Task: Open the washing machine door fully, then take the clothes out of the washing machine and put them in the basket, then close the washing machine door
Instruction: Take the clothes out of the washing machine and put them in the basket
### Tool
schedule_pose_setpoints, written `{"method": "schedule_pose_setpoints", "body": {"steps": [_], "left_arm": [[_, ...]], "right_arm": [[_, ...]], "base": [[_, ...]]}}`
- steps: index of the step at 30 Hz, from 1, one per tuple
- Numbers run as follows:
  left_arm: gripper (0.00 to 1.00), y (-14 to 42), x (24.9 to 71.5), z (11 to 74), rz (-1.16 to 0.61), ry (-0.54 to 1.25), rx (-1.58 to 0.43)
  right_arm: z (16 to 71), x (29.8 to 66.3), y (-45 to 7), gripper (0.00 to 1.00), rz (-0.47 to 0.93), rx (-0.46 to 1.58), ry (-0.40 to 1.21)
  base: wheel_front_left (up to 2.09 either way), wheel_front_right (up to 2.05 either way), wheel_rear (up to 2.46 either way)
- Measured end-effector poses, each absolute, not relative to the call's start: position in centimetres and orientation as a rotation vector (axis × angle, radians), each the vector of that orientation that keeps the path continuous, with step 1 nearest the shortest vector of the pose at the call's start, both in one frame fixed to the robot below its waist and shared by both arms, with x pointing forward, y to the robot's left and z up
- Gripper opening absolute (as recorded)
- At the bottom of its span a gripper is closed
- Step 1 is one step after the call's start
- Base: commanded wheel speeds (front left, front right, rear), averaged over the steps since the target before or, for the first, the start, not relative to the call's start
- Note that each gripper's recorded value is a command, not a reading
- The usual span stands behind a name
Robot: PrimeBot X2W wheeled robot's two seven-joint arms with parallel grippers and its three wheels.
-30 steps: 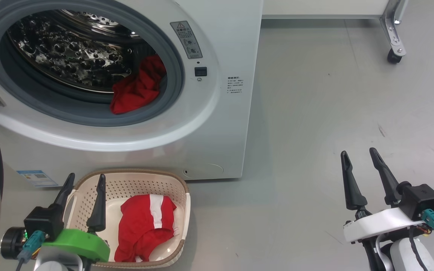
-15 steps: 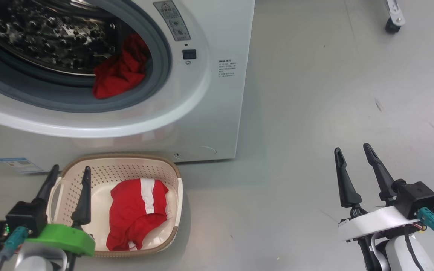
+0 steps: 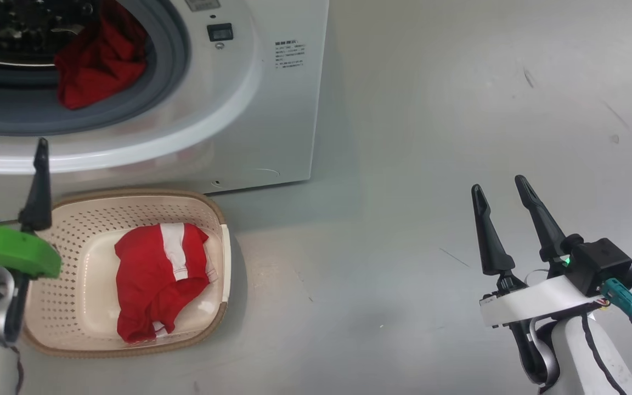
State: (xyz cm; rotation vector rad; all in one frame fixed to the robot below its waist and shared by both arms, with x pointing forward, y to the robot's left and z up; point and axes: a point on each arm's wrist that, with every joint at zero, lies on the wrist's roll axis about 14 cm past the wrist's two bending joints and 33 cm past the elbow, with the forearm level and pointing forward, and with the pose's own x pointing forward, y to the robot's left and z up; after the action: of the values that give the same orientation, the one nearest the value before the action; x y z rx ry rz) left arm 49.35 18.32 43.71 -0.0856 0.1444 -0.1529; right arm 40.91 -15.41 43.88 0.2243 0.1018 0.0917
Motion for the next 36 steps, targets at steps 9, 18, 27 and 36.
{"method": "schedule_pose_setpoints", "body": {"steps": [9, 18, 27, 36], "left_arm": [[1.00, 17.6, 55.0, 40.8, -0.179, 0.266, -0.081], [1.00, 16.9, 59.4, 37.3, -0.192, 0.391, -0.081], [1.00, 15.2, 62.1, 33.4, -0.182, 0.521, -0.132], [1.00, 14.4, 63.6, 31.4, -0.187, 0.578, -0.135]], "right_arm": [[42.3, 41.6, -16.9, 1.00, 0.047, 0.208, 0.138], [41.1, 41.2, -18.9, 1.00, -0.016, 0.186, 0.176], [40.2, 40.8, -20.7, 1.00, -0.081, 0.192, 0.204], [39.6, 40.9, -20.9, 1.00, -0.096, 0.185, 0.221]], "base": [[0.00, 0.00, 0.00], [0.00, 0.00, 0.00], [0.00, 0.00, 0.00], [0.00, 0.00, 0.00]]}}
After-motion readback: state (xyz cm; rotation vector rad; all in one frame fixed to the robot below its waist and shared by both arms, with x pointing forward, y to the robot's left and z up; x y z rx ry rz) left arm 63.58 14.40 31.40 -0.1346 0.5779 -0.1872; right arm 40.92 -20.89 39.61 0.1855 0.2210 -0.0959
